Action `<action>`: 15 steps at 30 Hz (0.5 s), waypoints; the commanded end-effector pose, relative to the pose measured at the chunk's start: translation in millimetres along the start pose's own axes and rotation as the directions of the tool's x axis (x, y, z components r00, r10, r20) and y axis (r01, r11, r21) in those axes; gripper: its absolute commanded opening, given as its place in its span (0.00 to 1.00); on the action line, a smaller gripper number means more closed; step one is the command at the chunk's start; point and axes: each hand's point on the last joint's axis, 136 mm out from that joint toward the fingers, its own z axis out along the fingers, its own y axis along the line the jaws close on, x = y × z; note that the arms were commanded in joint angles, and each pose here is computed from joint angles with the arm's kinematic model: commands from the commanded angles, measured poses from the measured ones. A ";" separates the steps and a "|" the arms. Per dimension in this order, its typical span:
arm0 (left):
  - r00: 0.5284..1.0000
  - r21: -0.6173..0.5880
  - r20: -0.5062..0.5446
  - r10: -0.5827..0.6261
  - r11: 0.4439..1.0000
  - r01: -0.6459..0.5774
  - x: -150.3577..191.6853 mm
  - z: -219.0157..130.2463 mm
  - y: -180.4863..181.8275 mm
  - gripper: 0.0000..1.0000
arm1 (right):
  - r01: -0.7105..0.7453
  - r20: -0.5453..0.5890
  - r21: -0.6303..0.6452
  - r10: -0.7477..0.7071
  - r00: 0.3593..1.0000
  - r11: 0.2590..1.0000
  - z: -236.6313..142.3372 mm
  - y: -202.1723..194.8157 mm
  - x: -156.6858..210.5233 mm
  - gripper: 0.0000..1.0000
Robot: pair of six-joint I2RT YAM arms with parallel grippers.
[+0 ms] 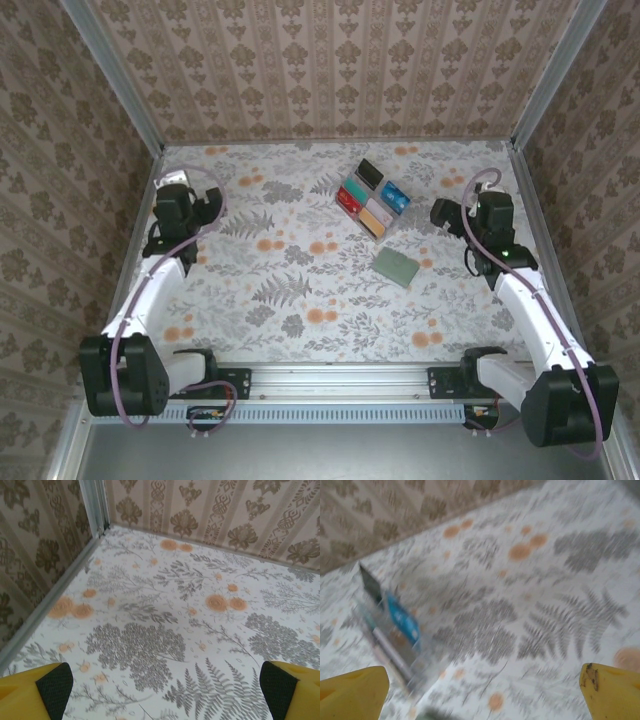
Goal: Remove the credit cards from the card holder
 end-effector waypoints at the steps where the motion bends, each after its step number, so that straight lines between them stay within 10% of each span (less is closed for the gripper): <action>1: 0.985 0.064 -0.157 -0.078 0.994 0.089 23.9 -10.0 -13.9 1.00 | -0.085 -0.255 -0.066 0.065 0.965 0.994 -4.2 12.3 54.4 1.00; 15: 0.962 0.278 -0.274 0.008 0.958 0.071 43.8 -19.3 -77.4 1.00 | 0.043 -0.518 -0.073 -0.075 0.852 0.996 33.9 55.2 141.2 0.95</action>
